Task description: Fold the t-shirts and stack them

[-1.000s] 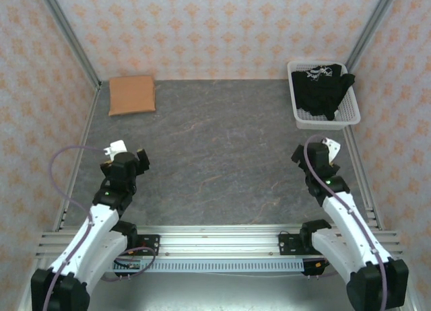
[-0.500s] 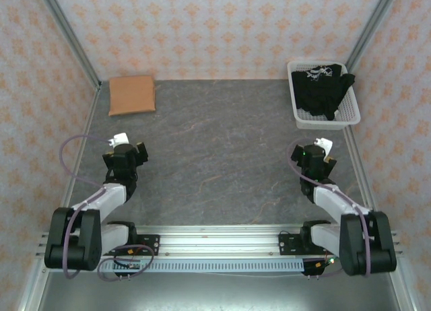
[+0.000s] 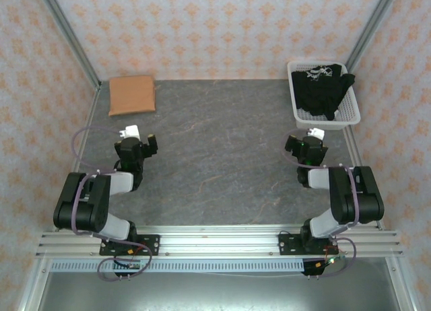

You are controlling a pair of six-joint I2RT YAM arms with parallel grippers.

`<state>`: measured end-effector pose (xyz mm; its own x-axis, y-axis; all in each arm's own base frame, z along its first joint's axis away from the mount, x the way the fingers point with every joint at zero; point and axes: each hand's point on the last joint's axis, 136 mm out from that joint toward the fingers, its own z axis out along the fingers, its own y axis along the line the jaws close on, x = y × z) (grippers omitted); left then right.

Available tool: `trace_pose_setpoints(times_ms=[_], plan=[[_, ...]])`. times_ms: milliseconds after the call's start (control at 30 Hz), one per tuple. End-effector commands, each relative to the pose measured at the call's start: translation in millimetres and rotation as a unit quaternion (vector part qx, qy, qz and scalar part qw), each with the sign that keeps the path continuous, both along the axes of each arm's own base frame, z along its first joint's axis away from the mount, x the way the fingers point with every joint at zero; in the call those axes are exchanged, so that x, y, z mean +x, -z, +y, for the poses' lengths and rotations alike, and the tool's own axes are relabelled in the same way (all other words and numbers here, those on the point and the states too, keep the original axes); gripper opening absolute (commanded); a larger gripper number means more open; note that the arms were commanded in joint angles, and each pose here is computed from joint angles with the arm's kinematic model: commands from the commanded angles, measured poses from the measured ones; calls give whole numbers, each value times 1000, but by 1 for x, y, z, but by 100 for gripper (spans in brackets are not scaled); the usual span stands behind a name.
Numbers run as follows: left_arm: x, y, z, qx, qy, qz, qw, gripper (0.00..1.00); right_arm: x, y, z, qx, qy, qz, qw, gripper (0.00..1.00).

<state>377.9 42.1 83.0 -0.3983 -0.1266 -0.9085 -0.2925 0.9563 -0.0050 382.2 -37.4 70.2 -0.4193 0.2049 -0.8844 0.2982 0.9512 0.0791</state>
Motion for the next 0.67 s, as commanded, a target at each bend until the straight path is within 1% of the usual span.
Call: trace_pose_setpoints(times_ms=[0, 33, 67, 100, 133, 233, 367, 633], plan=[[8, -13, 2, 19, -5, -28, 999, 100, 10, -18, 5, 0, -21, -39, 999, 99], [8, -13, 2, 17, -5, -22, 1000, 100, 11, -18, 5, 0, -21, -41, 999, 99], [8, -14, 2, 19, -5, -32, 999, 100, 11, -18, 5, 0, -20, -39, 999, 99], [8, -13, 2, 17, -5, -22, 1000, 100, 11, -18, 5, -1, -21, -38, 999, 99], [8, -14, 2, 18, -5, -29, 999, 100, 11, -18, 5, -3, -21, -39, 999, 99], [8, -13, 2, 19, -5, -25, 999, 100, 10, -19, 7, -7, -23, -40, 999, 99], [11, -14, -5, 43, 0, -16, 999, 100, 12, -19, 9, -9, -29, -37, 999, 99], [11, -13, -5, 41, 0, -14, 999, 100, 11, -18, 10, -15, -29, -35, 999, 99]])
